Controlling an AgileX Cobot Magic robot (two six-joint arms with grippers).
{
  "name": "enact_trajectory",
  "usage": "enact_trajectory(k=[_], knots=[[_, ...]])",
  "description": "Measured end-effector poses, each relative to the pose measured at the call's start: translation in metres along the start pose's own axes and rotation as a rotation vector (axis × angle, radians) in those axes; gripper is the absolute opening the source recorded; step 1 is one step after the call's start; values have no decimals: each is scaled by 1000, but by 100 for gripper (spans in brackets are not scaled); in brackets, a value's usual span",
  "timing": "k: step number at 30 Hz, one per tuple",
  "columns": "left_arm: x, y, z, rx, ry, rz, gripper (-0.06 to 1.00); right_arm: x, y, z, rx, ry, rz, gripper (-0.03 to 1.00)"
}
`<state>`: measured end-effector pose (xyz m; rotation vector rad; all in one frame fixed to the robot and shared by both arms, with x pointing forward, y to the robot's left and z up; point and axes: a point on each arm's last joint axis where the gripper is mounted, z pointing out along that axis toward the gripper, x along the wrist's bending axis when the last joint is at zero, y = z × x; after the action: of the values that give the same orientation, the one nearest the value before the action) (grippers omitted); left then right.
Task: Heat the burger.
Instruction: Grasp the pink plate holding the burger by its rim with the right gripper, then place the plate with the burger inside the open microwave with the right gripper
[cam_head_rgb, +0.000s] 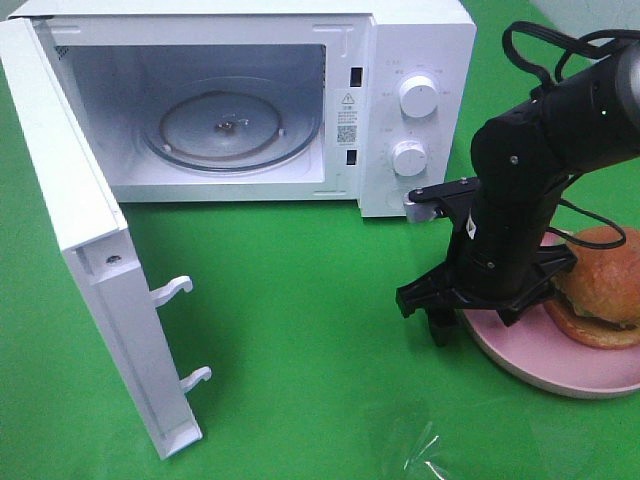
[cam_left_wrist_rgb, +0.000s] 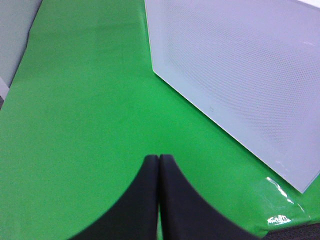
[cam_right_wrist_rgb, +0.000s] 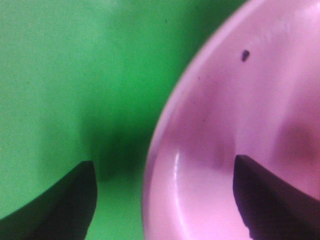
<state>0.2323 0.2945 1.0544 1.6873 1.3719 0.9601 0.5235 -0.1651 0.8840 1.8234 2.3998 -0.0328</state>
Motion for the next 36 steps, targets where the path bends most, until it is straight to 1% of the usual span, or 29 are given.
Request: enact_trajectory(k=[5, 6, 7, 8, 9, 10, 11, 12, 13, 14, 15, 16, 17, 18, 19, 27, 31, 32, 35, 36], knots=[[0, 0, 0, 0, 0, 0, 0, 0, 0, 4, 8, -10, -13, 68], [0, 0, 0, 0, 0, 0, 0, -1, -1, 7, 21, -20, -20, 63], [0, 0, 0, 0, 0, 0, 0, -1, -1, 7, 21, -20, -20, 63], [0, 0, 0, 0, 0, 0, 0, -1, 0, 7, 20, -27, -29, 58], [0, 0, 0, 0, 0, 0, 0, -1, 0, 7, 20, -27, -29, 58], [0, 0, 0, 0, 0, 0, 0, -2, 0, 8, 21, -33, -35, 53], [0, 0, 0, 0, 0, 0, 0, -2, 0, 8, 22, -43, -47, 46], [0, 0, 0, 0, 0, 0, 0, -2, 0, 8, 22, -43, -47, 46], [0, 0, 0, 0, 0, 0, 0, -3, 0, 8, 26, -54, -57, 36], [0, 0, 0, 0, 0, 0, 0, -3, 0, 8, 26, -54, -57, 36], [0, 0, 0, 0, 0, 0, 0, -4, 0, 8, 30, -63, -65, 25], [0, 0, 0, 0, 0, 0, 0, -4, 0, 8, 30, -63, -65, 25], [0, 0, 0, 0, 0, 0, 0, -4, 1, 7, 31, -68, -69, 15], [0, 0, 0, 0, 0, 0, 0, -4, 1, 7, 31, -68, -69, 15], [0, 0, 0, 0, 0, 0, 0, -5, 1, 6, 32, -72, -72, 12], [0, 0, 0, 0, 0, 0, 0, -5, 1, 5, 27, -73, -75, 12], [0, 0, 0, 0, 0, 0, 0, -6, -1, 0, 23, -75, -100, 11], [0, 0, 0, 0, 0, 0, 0, -8, -1, -6, 19, -78, -118, 8], [0, 0, 0, 0, 0, 0, 0, -9, -2, -12, 16, -80, -134, 7], [0, 0, 0, 0, 0, 0, 0, -10, -3, -19, 6, -81, -145, 5]])
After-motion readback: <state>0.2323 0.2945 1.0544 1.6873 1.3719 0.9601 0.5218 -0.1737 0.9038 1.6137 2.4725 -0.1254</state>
